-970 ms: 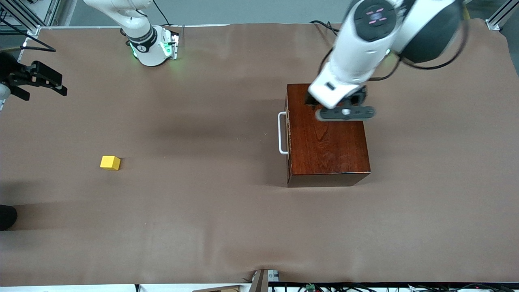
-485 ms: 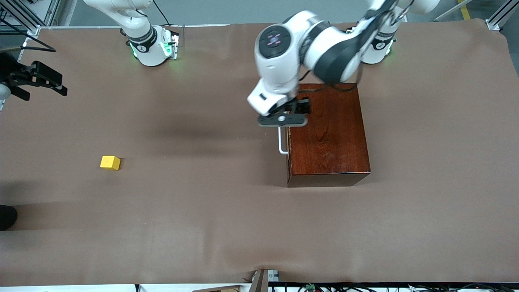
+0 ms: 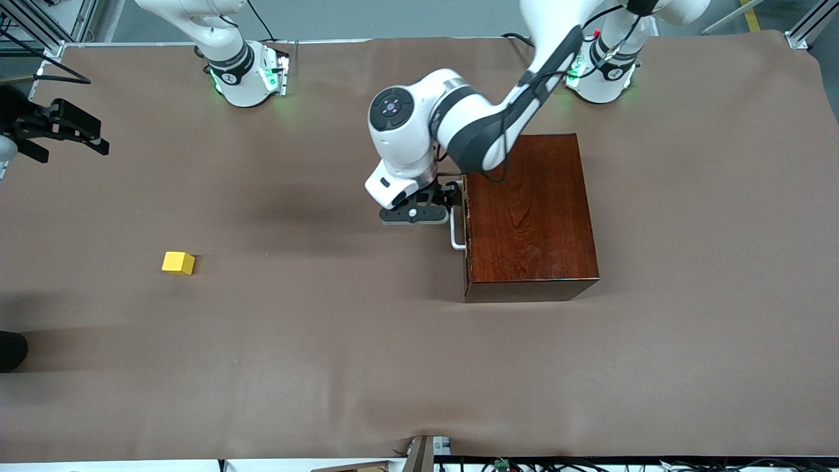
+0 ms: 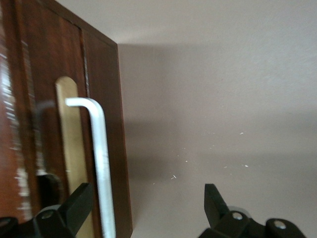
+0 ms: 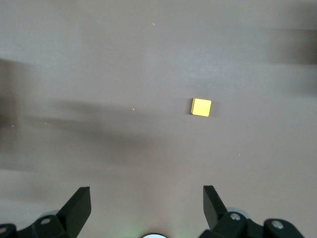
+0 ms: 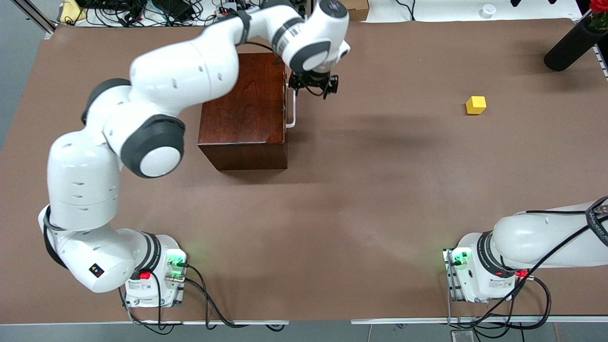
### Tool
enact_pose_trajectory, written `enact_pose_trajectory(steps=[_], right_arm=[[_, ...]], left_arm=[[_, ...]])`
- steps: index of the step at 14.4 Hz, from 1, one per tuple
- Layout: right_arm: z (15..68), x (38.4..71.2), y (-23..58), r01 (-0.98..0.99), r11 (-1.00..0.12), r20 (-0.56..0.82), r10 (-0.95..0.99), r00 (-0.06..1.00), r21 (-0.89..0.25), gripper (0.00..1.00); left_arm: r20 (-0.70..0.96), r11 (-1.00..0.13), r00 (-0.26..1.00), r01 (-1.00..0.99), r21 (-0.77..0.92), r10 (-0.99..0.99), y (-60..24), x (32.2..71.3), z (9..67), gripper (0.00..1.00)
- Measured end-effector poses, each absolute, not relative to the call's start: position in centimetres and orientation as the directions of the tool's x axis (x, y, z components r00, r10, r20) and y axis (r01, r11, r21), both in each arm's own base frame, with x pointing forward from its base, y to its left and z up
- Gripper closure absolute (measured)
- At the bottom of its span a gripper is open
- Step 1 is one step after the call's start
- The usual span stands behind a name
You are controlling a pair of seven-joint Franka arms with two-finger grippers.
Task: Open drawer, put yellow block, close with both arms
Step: 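Move the left gripper down to the white drawer handle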
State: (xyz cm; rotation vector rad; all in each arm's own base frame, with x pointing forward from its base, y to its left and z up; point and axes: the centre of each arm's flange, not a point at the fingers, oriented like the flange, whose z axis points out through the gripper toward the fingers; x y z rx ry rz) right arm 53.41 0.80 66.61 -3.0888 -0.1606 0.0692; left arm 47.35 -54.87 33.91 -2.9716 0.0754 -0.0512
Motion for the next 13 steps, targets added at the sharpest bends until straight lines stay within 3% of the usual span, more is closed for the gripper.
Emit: enact_pose_trajectory(steps=[5, 13], right_arm=[[66.6, 53.4, 0.8, 0.102, -0.994, -0.042, 0.104, 0.994, -0.05, 0.0], [66.6, 53.4, 0.8, 0.102, -0.993, -0.042, 0.104, 0.994, -0.05, 0.0]], left_arm=[[0.049, -0.974, 0.997, -0.04, -0.223, -0.052, -56.9, 44.9, 31.5, 0.0], [0.059, -0.945, 0.997, -0.029, -0.326, -0.051, -55.4, 45.5, 30.2, 0.0]])
